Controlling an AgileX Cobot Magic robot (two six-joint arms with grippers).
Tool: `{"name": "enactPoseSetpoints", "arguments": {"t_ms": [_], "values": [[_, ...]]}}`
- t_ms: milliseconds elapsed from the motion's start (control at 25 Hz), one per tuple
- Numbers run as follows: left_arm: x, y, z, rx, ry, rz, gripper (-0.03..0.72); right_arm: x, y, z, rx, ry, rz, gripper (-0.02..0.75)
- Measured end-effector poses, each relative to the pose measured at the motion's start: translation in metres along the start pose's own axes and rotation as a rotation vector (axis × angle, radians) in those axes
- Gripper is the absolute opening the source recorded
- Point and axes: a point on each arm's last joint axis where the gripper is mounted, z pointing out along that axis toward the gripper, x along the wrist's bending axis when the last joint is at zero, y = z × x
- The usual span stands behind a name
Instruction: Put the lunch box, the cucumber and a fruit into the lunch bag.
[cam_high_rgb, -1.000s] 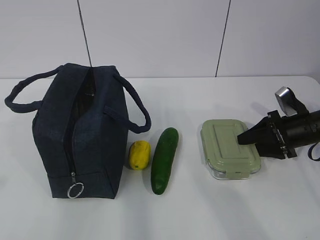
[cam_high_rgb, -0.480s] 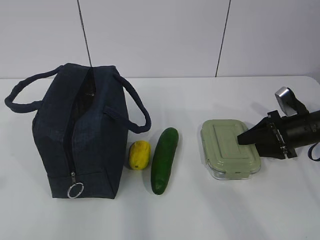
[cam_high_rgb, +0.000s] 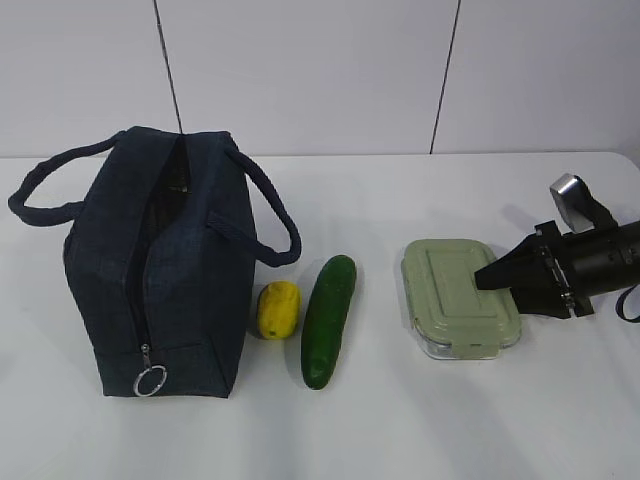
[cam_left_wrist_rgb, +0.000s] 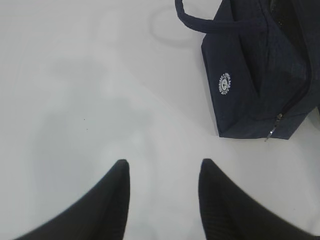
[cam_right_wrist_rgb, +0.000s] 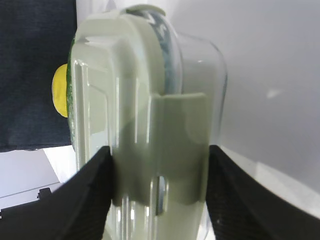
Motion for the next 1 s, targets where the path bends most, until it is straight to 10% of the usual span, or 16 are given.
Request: {"name": "enactPoseSetpoints", "arguments": {"t_ms": [1000], "values": [[0.0,-0.0017,0.0,0.018,0.0,0.0,0.326,0.0,-0.0001,0.0,0.001,0.0,0.002,0.386]]}}
